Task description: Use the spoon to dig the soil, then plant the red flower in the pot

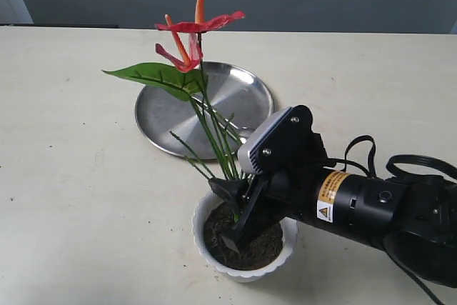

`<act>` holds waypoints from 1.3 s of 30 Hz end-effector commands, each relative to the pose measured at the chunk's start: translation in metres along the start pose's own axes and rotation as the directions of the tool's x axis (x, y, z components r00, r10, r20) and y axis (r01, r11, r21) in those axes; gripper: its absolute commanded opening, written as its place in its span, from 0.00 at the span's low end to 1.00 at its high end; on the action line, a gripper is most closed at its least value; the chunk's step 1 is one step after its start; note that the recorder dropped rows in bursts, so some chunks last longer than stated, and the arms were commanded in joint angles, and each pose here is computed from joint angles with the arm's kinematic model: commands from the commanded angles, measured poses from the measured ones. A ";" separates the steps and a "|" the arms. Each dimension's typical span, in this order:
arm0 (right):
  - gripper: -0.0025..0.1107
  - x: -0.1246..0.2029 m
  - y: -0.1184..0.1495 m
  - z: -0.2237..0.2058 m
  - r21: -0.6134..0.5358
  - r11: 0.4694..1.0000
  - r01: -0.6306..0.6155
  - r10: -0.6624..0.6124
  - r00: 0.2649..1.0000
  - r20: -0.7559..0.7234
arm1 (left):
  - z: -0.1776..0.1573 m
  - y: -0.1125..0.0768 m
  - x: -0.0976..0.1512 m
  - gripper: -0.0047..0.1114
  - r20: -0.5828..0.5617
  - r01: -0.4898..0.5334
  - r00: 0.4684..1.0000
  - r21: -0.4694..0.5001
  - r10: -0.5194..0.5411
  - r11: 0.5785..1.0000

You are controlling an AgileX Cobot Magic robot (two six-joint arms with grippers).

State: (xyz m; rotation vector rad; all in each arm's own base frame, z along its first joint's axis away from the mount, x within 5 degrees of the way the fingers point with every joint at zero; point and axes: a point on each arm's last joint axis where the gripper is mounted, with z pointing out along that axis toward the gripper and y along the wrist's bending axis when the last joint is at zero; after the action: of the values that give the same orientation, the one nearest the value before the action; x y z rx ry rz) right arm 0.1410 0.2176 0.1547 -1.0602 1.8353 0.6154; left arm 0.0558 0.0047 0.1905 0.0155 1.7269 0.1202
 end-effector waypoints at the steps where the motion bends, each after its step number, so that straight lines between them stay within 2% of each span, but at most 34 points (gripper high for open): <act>1: 0.49 0.002 -0.001 -0.002 0.004 1.000 0.002 -0.002 1.000 -0.016 | -0.001 0.000 -0.002 0.04 0.011 0.009 1.000 0.008 -0.009 1.000; 24: 0.49 -0.006 -0.002 -0.019 0.027 0.999 -0.020 0.022 0.997 -0.074 | -0.001 0.000 -0.002 0.04 0.016 0.009 1.000 0.008 -0.009 1.000; 39: 0.49 -0.021 -0.003 -0.058 0.049 0.996 -0.074 0.080 0.990 -0.113 | -0.001 0.000 -0.002 0.04 0.016 0.009 1.000 0.008 -0.009 1.000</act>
State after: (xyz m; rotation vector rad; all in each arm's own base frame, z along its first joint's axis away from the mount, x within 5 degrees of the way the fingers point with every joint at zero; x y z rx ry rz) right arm 0.1252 0.1869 0.1930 -1.0244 1.9852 0.5639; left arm 0.0558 0.0047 0.1905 0.0155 1.7269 0.1202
